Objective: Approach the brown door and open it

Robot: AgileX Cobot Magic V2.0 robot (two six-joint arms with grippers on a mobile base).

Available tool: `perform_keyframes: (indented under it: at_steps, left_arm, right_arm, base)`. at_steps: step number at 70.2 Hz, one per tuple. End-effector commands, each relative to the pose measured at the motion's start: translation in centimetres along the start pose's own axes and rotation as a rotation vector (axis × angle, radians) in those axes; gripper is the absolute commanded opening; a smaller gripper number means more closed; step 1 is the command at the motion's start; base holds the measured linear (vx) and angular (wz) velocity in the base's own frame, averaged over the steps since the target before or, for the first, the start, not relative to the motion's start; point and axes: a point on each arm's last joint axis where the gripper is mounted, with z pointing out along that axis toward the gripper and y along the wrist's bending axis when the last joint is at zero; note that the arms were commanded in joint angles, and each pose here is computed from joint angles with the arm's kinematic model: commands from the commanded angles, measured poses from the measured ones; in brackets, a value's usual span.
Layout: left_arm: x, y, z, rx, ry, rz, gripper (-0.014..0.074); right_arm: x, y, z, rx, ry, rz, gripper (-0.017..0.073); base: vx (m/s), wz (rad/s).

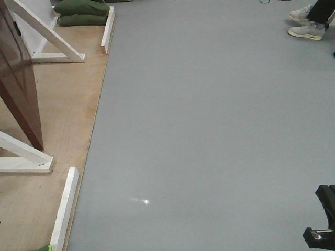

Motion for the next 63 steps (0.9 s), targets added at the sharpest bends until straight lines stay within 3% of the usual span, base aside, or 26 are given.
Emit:
perform_keyframes:
  at_steps: [1,63]
  left_arm:
    - [-0.14,0.03,-0.06,-0.001,-0.085,-0.006,0.0017]
    - [-0.13,0.03,-0.06,-0.001,-0.084,-0.006,0.0017]
  right_arm:
    - [-0.72,-0.04,-0.11,0.005,-0.094,-0.019,0.0000]
    - [-0.73,-0.04,-0.11,0.005,-0.095,-0.019,0.0000]
  base:
    - [0.00,0.00]
    - [0.08,-0.03]
